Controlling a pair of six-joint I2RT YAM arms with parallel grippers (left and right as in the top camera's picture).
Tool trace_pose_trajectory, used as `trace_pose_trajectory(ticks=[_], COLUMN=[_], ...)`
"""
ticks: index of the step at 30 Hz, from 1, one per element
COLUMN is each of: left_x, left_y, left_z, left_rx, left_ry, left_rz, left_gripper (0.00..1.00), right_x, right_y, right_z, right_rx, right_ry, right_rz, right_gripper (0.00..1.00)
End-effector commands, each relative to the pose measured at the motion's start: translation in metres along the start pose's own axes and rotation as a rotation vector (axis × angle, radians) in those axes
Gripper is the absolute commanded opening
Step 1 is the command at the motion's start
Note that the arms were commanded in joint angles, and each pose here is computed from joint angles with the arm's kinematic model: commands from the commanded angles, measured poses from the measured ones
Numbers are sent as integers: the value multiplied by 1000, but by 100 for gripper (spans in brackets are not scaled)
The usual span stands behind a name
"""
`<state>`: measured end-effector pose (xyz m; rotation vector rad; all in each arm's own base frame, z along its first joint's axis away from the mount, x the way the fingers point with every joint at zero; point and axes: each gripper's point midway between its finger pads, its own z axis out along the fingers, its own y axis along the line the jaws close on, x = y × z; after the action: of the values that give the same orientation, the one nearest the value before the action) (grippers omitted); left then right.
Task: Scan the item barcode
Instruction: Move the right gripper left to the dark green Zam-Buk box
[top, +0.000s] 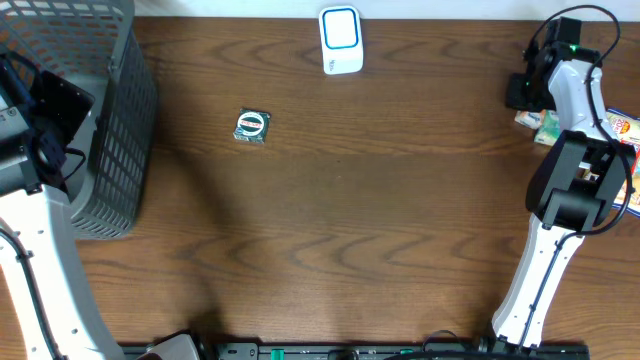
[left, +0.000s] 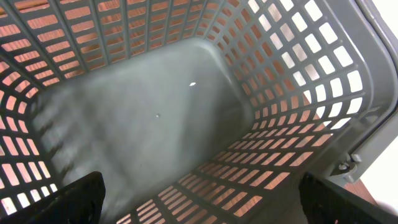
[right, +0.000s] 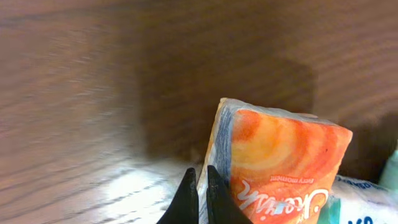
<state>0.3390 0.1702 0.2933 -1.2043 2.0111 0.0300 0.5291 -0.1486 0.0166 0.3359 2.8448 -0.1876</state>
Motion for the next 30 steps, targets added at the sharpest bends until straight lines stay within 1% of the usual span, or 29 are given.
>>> trace_pose_trajectory(ticks=[1, 3, 4, 5, 8, 9, 12, 13, 14, 15, 17, 18, 19, 20, 21, 24, 26, 30], left_x=[-3, -3, -3, -3, -3, -3, -3, -3, -3, -3, -3, -3, -3, -3, -3, -3, -3, -3], left_y=[1, 1, 1, 1, 1, 1, 1, 1, 1, 1, 1, 1, 1, 1, 1, 1, 1, 1], left_z=[-1, -1, -1, -1, -1, -1, -1, -1, -1, -1, -1, -1, -1, -1, -1, -1, -1, -1], left_rx=[-6, -6, -6, -6, -6, -6, -6, -6, -6, -6, -6, -6, -6, -6, -6, -6, -6, -6], left_ry=[-11, -11, -11, -11, -11, -11, -11, -11, -11, -11, -11, -11, -11, -11, -11, -11, -11, -11], left_rz=[-8, -8, -8, -8, -8, -8, -8, -8, -8, -8, -8, -8, -8, -8, -8, -8, -8, -8], left_gripper=[98, 98, 98, 98, 97, 98, 97, 98, 98, 98, 98, 98, 98, 97, 97, 98, 98, 98], right_x=[-16, -22, -24, -27, -29, -26, -15, -10, -6, 0, 10, 15, 20, 25, 29, 40, 48, 61], right_y=[-11, -2, 7, 23, 93, 123, 198, 219, 234, 253, 281, 296, 313, 330, 343, 384, 410, 458], right_z=[-39, -51, -57, -65, -91, -104, -145, -156, -163, -169, -174, -176, -179, -180, -181, -179, -181, -199], right_rx=[77, 66, 41, -20, -333, -481, -861, -948, -999, -1031, -1037, -1032, -1021, -1000, -977, -844, -758, -608], right_ry=[-72, -99, -112, -126, -146, -144, -130, -126, -123, -117, -120, -124, -138, -154, -169, -215, -275, -456], right_rz=[32, 42, 41, 35, -20, -47, -131, -163, -190, -225, -284, -315, -353, -389, -417, -427, -450, -532], right_gripper=[2, 3, 5, 10, 20, 22, 39, 45, 58, 68, 73, 78, 85, 95, 99, 99, 99, 99])
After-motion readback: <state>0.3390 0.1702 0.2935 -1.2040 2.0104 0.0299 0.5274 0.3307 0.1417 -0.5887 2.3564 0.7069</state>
